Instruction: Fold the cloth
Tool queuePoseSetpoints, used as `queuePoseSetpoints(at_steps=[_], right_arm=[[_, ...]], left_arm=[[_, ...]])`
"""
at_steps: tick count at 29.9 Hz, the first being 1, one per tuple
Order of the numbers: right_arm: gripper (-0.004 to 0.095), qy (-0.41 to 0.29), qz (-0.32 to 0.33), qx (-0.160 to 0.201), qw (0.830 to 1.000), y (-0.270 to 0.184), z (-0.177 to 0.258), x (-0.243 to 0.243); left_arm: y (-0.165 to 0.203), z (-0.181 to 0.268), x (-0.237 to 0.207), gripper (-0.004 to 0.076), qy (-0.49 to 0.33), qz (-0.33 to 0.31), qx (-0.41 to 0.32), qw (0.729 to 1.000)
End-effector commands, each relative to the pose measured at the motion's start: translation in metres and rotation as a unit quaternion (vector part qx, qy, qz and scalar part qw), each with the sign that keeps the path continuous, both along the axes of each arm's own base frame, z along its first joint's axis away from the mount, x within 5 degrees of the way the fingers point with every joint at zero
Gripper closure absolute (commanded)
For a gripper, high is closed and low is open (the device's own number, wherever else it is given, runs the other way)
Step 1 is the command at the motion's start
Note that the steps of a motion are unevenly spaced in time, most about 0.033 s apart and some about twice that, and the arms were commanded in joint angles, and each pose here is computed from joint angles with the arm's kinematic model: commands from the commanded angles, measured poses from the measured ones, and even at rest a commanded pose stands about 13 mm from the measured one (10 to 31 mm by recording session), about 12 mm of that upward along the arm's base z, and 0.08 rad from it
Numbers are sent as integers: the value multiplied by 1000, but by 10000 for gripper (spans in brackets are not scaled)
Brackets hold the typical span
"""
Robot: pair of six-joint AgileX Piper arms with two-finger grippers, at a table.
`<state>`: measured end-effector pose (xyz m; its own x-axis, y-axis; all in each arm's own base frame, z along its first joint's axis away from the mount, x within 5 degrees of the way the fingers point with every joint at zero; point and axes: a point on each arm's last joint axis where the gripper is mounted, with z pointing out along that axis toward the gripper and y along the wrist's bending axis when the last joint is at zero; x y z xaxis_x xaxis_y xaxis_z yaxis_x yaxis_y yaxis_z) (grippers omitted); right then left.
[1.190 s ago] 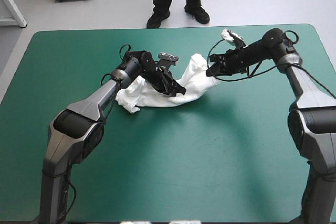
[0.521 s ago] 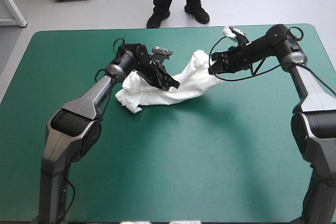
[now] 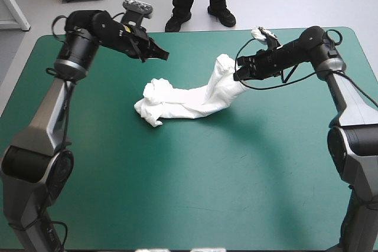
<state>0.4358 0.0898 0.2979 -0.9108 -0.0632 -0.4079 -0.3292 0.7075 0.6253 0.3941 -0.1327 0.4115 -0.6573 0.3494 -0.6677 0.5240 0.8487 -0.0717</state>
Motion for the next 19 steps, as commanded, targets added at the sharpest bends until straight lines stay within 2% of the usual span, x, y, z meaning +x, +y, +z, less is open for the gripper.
queuePoseSetpoints(at_steps=[1, 6, 9, 19], right_arm=[[916, -73, 7, 50, 996, 21, 54, -14], [915, -107, 32, 60, 992, 61, 66, -21], [915, -122, 38, 66, 990, 85, 67, -25], [915, -123, 75, 93, 985, 158, 44, -31]], left_arm=[[23, 65, -42, 734, -84, 17, -22, 996], [43, 96, -76, 734, -127, 43, 9, 991], [49, 112, -94, 734, -149, 51, 3, 987], [57, 134, -127, 734, -181, 56, -4, 982]])
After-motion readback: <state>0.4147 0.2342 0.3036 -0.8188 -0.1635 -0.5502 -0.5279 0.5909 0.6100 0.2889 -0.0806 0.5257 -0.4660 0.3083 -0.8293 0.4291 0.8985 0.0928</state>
